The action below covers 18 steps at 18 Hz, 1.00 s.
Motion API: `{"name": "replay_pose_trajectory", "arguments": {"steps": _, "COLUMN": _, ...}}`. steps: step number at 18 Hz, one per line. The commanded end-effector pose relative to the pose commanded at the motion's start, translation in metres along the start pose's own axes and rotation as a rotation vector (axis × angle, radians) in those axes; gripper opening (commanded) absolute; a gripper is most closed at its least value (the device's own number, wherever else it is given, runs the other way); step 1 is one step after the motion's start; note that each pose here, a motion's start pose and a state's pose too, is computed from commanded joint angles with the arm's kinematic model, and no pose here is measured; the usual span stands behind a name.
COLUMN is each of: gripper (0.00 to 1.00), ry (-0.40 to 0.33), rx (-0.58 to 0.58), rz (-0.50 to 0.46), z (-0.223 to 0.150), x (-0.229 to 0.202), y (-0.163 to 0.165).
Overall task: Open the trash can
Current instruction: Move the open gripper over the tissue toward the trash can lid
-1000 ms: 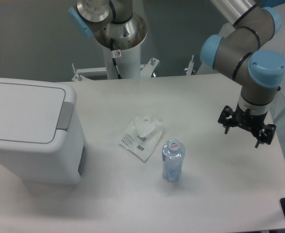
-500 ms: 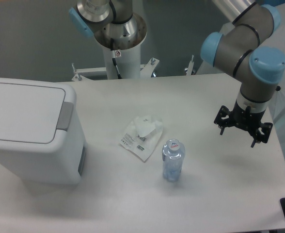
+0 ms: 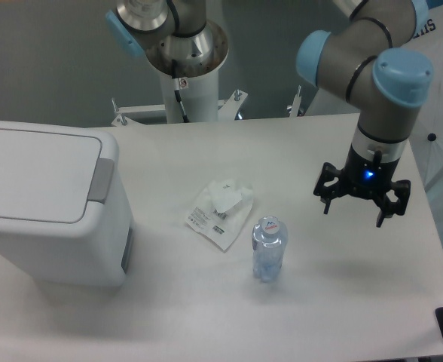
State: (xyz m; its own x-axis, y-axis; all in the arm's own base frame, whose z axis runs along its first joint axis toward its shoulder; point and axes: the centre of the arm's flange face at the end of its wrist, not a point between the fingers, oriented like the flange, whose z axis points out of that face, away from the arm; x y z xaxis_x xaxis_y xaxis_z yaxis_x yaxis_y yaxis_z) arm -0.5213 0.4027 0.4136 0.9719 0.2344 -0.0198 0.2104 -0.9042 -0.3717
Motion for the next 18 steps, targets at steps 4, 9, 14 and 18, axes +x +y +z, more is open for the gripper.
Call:
{"name": "replay_pose_trajectory", "arguments": {"steps": 4, "gripper": 1.00, "ry": 0.031, "rx": 0.047, "rz": -0.098, "z": -0.021, "x": 0.022, "y": -0.013}}
{"name": "replay_pose_trajectory", "arguments": {"steps": 9, "gripper": 1.00, "ry": 0.059, "rx": 0.073, "rz": -0.207, "z": -0.045, "x": 0.069, "y": -0.041}}
{"name": "replay_pose_trajectory", "arguments": {"steps": 14, "gripper": 1.00, "ry": 0.097, "rx": 0.086, "rz": -0.236, "z": -0.054, "x": 0.120, "y": -0.067}}
{"name": "replay_pose_trajectory", "arguments": {"steps": 18, "gripper": 1.00, "ry": 0.134, "rx": 0.103, "rz": -0.246, "z": -0.061, "x": 0.163, "y": -0.085}}
